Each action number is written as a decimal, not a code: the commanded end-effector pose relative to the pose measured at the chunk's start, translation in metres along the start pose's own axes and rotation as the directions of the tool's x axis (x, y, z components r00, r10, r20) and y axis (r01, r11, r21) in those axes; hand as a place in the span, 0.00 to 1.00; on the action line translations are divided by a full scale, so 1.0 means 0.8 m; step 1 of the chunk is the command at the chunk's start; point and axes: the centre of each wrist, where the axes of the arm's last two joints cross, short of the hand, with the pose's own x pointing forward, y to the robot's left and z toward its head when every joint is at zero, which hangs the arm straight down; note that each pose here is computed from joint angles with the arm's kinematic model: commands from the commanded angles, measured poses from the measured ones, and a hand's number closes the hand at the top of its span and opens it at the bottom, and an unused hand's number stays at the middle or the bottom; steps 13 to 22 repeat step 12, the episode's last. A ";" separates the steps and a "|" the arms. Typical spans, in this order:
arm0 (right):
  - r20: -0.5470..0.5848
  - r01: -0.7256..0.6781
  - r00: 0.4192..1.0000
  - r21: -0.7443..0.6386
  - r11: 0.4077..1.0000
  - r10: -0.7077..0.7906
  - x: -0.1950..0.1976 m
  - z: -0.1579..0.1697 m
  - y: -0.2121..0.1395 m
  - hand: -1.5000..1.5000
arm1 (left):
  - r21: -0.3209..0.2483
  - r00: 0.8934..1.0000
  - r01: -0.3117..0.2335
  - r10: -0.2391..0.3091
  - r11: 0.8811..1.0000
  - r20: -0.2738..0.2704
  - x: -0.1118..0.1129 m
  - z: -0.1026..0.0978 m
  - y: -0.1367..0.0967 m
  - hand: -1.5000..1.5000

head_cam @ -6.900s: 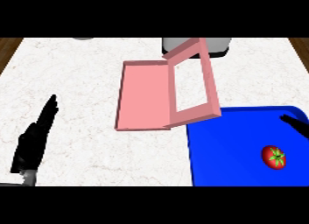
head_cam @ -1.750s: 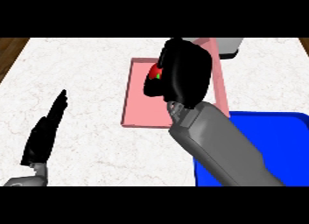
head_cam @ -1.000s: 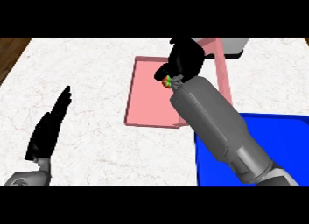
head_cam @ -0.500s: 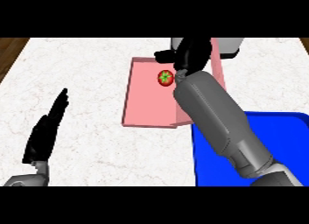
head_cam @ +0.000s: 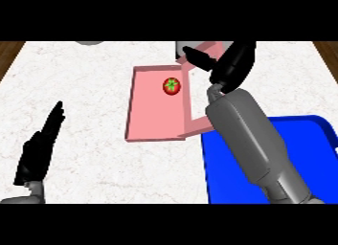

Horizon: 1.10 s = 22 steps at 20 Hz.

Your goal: Pick the tomato from the tray and place it in the cardboard box

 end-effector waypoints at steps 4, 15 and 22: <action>-0.065 0.118 0.989 -0.175 0.977 -0.131 -0.043 -0.008 -0.086 0.00 | 0.044 0.999 0.019 -0.017 0.999 -0.041 -0.003 0.013 0.001 0.50; -0.011 0.092 0.996 -0.100 0.991 -0.094 -0.061 0.026 -0.246 0.00 | 0.036 1.000 -0.008 0.009 0.999 -0.023 -0.010 0.017 0.003 0.50; -0.011 0.092 0.996 -0.100 0.991 -0.094 -0.061 0.026 -0.246 0.00 | 0.036 1.000 -0.008 0.009 0.999 -0.023 -0.010 0.017 0.003 0.50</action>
